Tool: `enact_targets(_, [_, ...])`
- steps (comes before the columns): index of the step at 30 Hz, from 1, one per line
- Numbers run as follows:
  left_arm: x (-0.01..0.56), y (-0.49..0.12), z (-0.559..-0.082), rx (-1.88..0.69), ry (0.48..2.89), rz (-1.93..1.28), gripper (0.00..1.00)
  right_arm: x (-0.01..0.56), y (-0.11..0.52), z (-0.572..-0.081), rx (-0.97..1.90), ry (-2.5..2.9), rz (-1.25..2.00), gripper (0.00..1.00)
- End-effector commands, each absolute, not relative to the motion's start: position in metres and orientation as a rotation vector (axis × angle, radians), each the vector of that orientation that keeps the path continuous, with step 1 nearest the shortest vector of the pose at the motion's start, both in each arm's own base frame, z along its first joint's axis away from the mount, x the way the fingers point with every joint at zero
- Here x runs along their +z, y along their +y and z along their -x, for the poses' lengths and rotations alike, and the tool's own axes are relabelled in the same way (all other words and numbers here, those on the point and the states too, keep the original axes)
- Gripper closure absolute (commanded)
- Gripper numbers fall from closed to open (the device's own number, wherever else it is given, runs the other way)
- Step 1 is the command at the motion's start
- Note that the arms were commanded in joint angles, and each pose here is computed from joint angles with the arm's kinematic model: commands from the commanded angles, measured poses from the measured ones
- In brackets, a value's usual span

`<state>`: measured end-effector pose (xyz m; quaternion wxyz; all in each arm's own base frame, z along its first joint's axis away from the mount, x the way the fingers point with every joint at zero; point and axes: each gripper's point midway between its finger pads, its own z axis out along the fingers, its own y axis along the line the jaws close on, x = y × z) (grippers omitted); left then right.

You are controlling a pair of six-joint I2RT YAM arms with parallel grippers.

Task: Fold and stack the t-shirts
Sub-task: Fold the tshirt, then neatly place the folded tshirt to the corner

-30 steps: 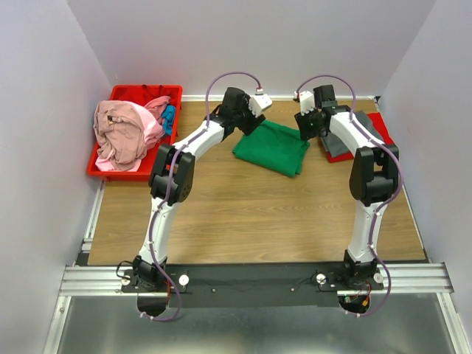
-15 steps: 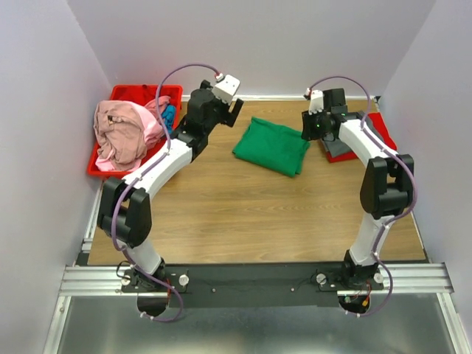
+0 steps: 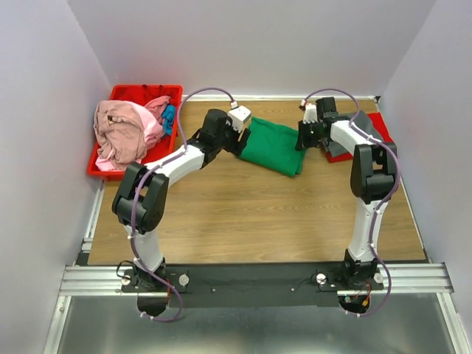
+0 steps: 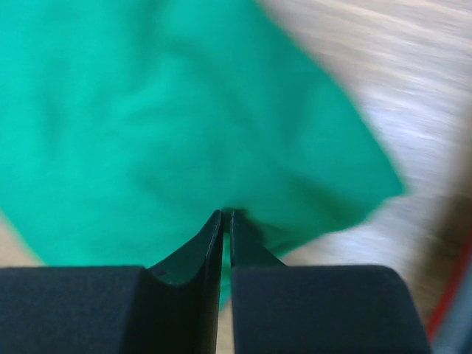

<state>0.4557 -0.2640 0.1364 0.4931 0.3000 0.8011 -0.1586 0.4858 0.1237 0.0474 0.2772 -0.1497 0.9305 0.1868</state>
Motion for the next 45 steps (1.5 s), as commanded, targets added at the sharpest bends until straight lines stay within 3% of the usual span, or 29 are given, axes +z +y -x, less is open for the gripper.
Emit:
enact_targets(1, [0.139,-0.286,-0.468,-0.471,1.91,-0.749,0.24,0.046,0.082,-0.514,0.306,2.507,0.256,0.86])
enact_targets(11, [0.088,-0.302,-0.493,-0.486,2.039,-0.733,0.25,0.044,0.078,-0.532,0.284,2.482,0.283,0.84])
enact_targets(15, [0.06,-0.298,-0.49,-0.472,2.142,-0.724,0.26,0.052,0.068,-0.542,0.205,2.46,0.278,0.77])
enact_targets(16, [0.056,-0.296,-0.491,-0.456,2.165,-0.71,0.26,0.055,0.068,-0.542,0.204,2.453,0.28,0.75])
enact_targets(21, [0.039,-0.289,-0.491,-0.407,2.247,-0.7,0.26,0.095,0.083,-0.527,0.306,2.383,0.334,0.4])
enact_targets(25, [0.034,-0.289,-0.486,-0.412,2.287,-0.713,0.26,0.103,0.09,-0.507,0.379,2.392,0.306,0.27])
enact_targets(26, [0.033,-0.289,-0.485,-0.413,2.292,-0.714,0.26,0.097,0.093,-0.499,0.403,2.411,0.299,0.25])
enact_targets(27, [0.032,-0.288,-0.484,-0.414,2.296,-0.716,0.26,0.093,0.094,-0.496,0.419,2.42,0.301,0.16])
enact_targets(29, [0.028,-0.286,-0.478,-0.423,2.315,-0.724,0.26,0.074,0.093,-0.494,0.433,2.482,0.189,0.11])
enact_targets(45, [0.026,-0.286,-0.447,-0.527,2.349,-0.687,0.26,0.016,0.111,-0.506,0.584,2.603,-0.106,0.11])
